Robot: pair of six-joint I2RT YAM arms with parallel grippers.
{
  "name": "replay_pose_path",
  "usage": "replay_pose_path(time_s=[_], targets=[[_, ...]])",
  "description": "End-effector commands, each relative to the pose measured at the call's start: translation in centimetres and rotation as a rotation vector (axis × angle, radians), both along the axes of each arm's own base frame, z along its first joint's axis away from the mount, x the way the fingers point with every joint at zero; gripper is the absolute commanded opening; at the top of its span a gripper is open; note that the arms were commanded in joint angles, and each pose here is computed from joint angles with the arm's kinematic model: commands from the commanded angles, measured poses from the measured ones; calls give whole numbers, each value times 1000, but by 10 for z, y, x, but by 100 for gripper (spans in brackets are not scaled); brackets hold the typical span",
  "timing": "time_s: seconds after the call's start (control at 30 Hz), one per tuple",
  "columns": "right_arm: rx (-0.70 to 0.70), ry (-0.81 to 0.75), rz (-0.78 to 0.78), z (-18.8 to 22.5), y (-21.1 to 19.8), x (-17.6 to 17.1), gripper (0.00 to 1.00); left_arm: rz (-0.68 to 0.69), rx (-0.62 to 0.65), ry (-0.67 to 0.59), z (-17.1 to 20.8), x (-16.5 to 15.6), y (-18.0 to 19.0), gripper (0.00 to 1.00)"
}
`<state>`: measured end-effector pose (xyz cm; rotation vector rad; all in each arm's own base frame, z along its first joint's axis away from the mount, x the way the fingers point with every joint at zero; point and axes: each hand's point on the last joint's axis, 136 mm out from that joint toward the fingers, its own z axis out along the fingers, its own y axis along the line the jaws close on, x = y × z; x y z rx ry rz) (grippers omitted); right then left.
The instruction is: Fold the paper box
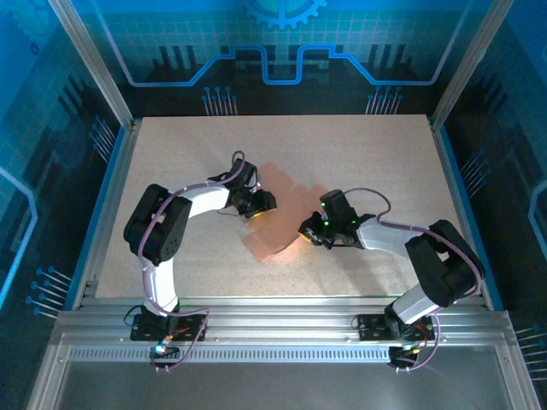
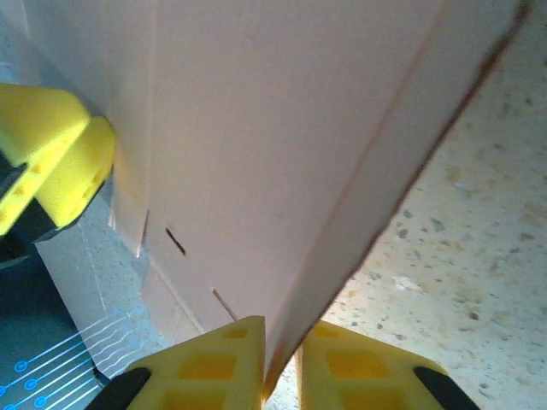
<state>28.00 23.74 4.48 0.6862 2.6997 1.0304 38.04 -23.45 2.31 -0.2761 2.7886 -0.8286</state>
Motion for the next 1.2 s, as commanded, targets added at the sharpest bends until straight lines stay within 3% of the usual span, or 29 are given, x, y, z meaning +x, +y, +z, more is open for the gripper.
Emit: replay_pose_path(time_s=[0.0, 0.13, 0.23, 0.3, 0.5, 0.73, 0.97, 1.03, 1.17], targets=[[-2, -27, 58, 11, 9, 6, 17, -13, 134, 221, -51, -57, 16, 48], [-41, -29, 80, 13, 11, 10, 19, -31, 142, 222, -55, -61, 13, 46], [-46, -28, 103, 12, 17, 15, 35, -44, 132, 229, -57, -63, 10, 46], [-47, -38, 111, 13, 20, 18, 39, -57, 135, 235, -60, -65, 9, 46], [-76, -57, 121, 5, 21, 24, 41, -67, 124, 251, -66, -69, 5, 46], [-142, -9, 177, -33, 23, 26, 44, -70, 120, 256, -68, -70, 5, 45], [-323, 168, 158, -78, -9, -6, 42, -73, 120, 254, -69, -70, 4, 45], [-310, 140, 187, -70, -3, -4, 42, -74, 122, 254, -69, -69, 4, 45], [-197, -98, 258, -15, 28, 23, 43, -75, 130, 257, -69, -70, 6, 45]])
